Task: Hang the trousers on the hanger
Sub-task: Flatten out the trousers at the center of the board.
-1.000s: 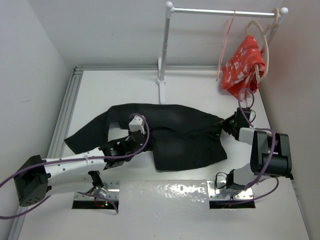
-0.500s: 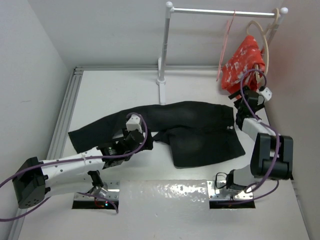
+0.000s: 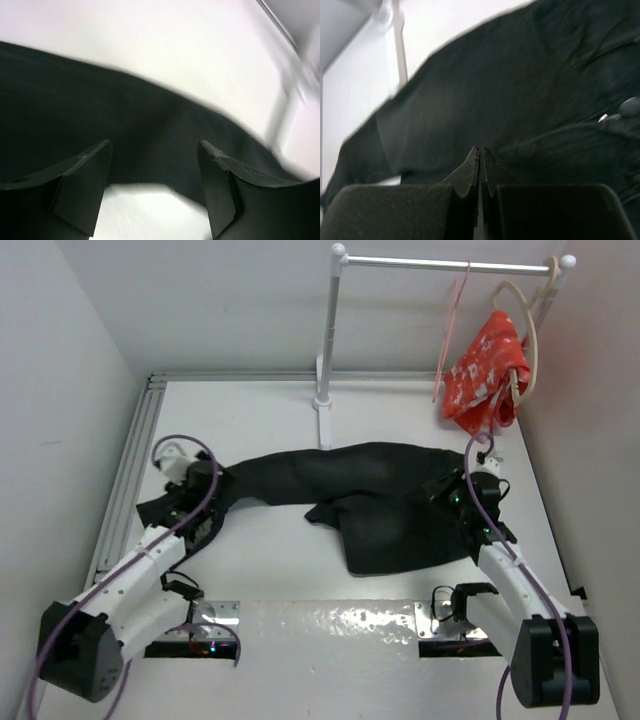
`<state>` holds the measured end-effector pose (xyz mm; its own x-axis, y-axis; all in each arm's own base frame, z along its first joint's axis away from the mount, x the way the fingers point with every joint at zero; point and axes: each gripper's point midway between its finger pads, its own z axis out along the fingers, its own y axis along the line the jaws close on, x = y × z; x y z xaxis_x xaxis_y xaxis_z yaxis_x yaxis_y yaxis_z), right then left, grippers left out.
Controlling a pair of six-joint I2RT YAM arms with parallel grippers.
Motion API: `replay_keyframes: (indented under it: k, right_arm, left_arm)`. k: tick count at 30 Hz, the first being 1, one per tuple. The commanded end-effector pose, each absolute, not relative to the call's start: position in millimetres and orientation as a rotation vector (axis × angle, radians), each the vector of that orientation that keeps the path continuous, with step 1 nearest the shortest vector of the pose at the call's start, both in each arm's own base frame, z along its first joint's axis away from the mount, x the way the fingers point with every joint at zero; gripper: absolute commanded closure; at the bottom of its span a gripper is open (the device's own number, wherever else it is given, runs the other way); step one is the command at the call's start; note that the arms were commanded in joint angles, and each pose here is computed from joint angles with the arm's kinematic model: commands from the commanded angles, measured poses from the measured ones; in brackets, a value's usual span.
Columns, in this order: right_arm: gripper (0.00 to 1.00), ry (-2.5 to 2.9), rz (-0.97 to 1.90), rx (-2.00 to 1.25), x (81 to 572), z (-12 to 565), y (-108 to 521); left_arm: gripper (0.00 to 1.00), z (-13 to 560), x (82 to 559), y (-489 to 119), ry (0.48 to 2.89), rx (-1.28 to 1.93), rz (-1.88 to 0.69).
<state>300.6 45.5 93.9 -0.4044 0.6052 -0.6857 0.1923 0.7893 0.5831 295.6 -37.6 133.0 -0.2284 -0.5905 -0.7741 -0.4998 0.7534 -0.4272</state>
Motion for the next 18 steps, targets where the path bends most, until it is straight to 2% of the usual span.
replay_keyframes:
  k: [1, 5, 13, 18]
  right_arm:
    - [0.99, 2.062, 0.622, 0.464, 280.3, 88.5, 70.3]
    - [0.97, 2.032, 0.709, 0.439, 277.9, 94.6, 81.9]
    - [0.92, 2.062, 0.799, 0.396, 273.3, 91.6, 99.4]
    - [0.92, 2.074, 0.806, 0.378, 272.8, 90.7, 102.6]
  left_arm:
    - [0.33, 98.7, 300.2, 15.7, 1.854, -1.095, -0.034]
    - [0.33, 73.1, 299.9, 88.4, 1.841, -1.366, 0.113]
    - [0.30, 59.9, 297.5, 139.7, 1.898, -1.456, 0.440]
    - [0.28, 41.1, 285.6, 177.0, 1.972, -1.537, 0.517]
